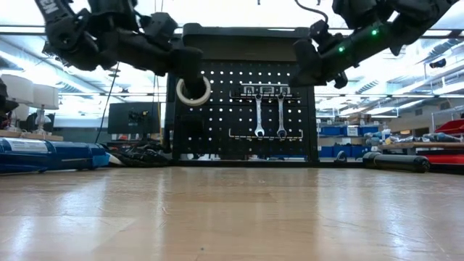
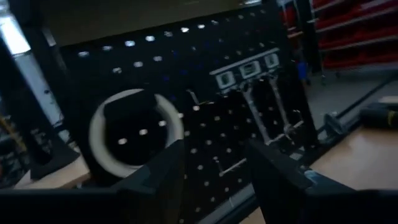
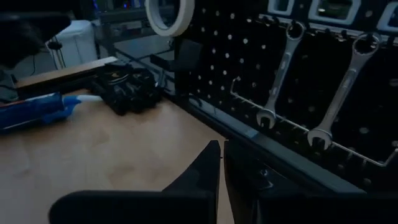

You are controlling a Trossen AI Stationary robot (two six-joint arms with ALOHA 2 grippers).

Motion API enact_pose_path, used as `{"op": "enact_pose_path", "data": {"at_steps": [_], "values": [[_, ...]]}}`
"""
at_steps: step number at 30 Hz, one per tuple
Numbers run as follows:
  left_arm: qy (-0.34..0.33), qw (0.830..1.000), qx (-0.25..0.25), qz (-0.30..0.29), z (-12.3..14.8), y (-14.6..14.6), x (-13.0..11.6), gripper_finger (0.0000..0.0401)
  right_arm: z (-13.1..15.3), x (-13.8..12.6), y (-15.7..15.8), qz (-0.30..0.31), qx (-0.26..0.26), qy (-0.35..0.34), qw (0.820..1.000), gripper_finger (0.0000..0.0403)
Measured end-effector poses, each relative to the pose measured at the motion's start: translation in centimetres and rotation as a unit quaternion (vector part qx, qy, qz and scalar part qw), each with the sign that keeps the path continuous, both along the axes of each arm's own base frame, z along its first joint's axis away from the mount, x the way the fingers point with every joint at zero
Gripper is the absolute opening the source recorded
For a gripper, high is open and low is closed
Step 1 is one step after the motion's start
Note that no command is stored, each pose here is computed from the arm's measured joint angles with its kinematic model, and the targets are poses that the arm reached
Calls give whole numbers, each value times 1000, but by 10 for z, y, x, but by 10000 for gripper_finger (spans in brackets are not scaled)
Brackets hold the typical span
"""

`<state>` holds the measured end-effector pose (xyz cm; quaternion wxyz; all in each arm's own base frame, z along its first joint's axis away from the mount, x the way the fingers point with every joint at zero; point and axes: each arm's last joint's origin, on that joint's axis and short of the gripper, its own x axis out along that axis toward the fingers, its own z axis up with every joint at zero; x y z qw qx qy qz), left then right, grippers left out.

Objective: Hang tools onto peg board
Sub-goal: Unhang the tape from the peg board

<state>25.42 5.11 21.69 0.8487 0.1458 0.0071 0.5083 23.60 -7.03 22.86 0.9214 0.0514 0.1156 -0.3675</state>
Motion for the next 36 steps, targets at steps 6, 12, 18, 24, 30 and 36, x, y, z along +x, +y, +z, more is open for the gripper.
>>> {"op": "enact_pose_path", "data": {"at_steps": [6, 12, 18, 24, 30, 36], "values": [[-47, 998, -41, 25, 5, 10, -26, 174, 0, 3, 11, 14, -11, 9, 1000, 27], [-90, 991, -79, 66, 2, 31, -34, 174, 0, 1, 5, 24, -73, 68, 995, 33], [-81, 981, -82, 155, 4, 53, -37, 186, 2, 0, -2, 44, -132, 116, 984, 91], [-105, 982, -111, 115, 17, 86, -29, 242, 7, -3, -16, 38, -141, 94, 985, 168], [-105, 979, -122, 122, 24, 111, -17, 265, 7, -7, -26, 18, -142, 98, 985, 196], [-84, 979, -141, 122, 25, 133, 3, 254, 6, -9, -32, 26, -136, 95, 986, 196]]}}
